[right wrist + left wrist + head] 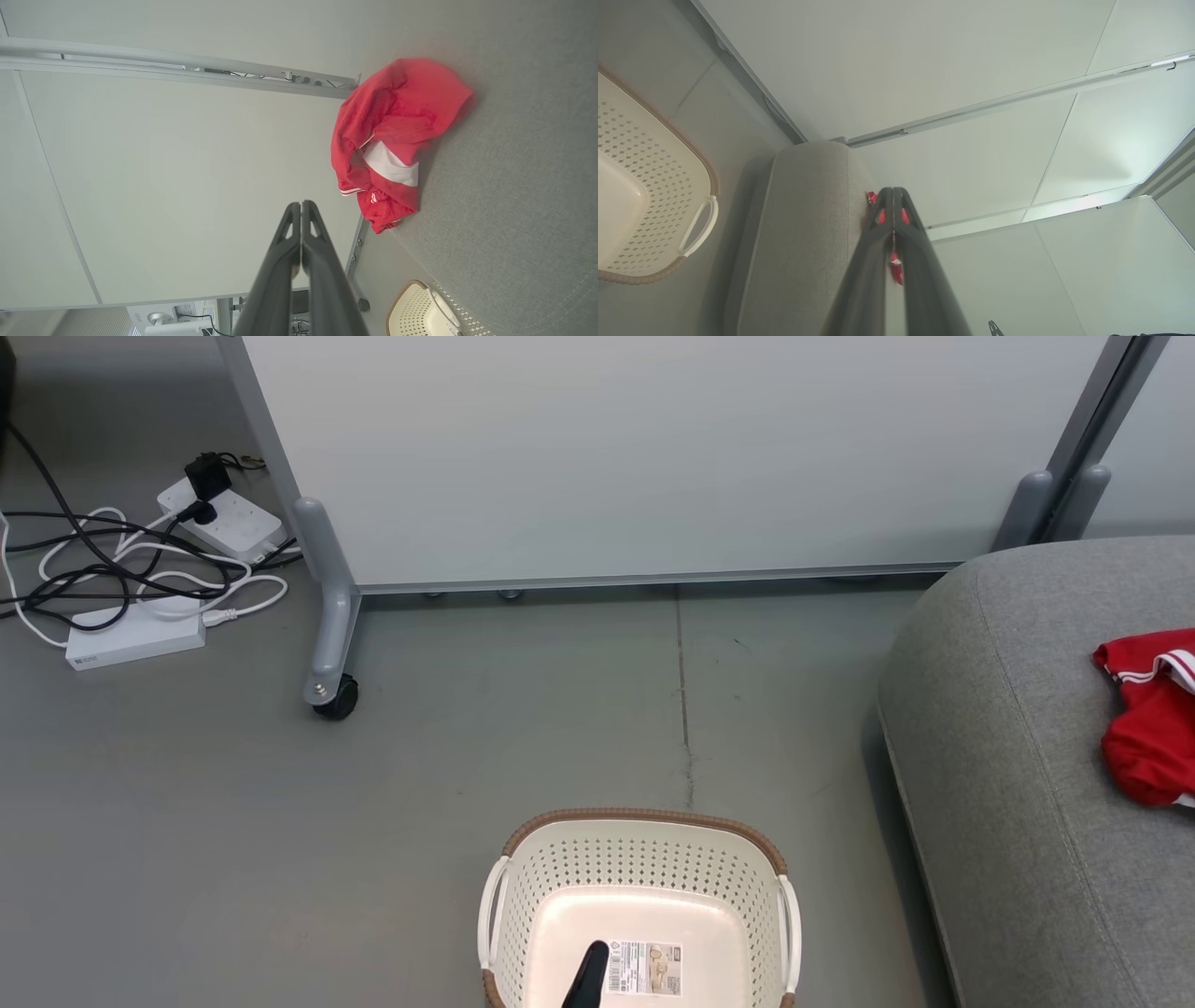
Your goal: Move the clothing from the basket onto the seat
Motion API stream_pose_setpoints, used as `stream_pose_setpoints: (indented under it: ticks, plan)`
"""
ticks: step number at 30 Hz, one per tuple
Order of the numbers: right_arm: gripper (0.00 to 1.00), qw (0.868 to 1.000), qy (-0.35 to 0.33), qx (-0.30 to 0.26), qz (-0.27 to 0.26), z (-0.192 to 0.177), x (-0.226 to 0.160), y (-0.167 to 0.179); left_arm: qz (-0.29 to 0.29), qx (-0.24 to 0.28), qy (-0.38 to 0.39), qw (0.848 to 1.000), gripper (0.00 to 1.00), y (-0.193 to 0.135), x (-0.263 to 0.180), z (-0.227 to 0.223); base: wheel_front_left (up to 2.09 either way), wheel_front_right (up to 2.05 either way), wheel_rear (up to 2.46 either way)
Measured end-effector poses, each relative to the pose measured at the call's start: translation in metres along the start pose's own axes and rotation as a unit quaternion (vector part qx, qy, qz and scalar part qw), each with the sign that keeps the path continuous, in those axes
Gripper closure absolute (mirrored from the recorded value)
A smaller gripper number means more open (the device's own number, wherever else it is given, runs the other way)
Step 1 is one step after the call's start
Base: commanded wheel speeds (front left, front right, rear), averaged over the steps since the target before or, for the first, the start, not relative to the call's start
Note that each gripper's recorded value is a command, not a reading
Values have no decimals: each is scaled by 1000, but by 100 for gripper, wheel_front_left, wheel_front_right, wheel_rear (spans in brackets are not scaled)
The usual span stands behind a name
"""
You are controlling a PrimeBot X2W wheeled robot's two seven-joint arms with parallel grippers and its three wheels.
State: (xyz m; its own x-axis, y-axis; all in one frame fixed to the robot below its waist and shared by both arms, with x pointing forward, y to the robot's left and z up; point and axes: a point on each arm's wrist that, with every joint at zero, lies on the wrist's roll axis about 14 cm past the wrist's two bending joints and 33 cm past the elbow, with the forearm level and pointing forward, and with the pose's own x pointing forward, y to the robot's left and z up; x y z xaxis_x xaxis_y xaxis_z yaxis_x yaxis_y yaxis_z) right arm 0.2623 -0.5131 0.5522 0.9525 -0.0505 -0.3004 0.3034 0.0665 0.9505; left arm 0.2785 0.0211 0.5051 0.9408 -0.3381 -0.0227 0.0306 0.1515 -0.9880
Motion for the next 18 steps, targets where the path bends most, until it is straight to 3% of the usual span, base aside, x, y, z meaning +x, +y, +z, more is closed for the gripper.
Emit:
stream_pose_setpoints:
  ticks: [18]
  plan:
    - [100, 994, 15, 43, 99, 10, -14, 38, -8, -47, -4, 999, 100, -5, 0, 0, 0, 0, 0]
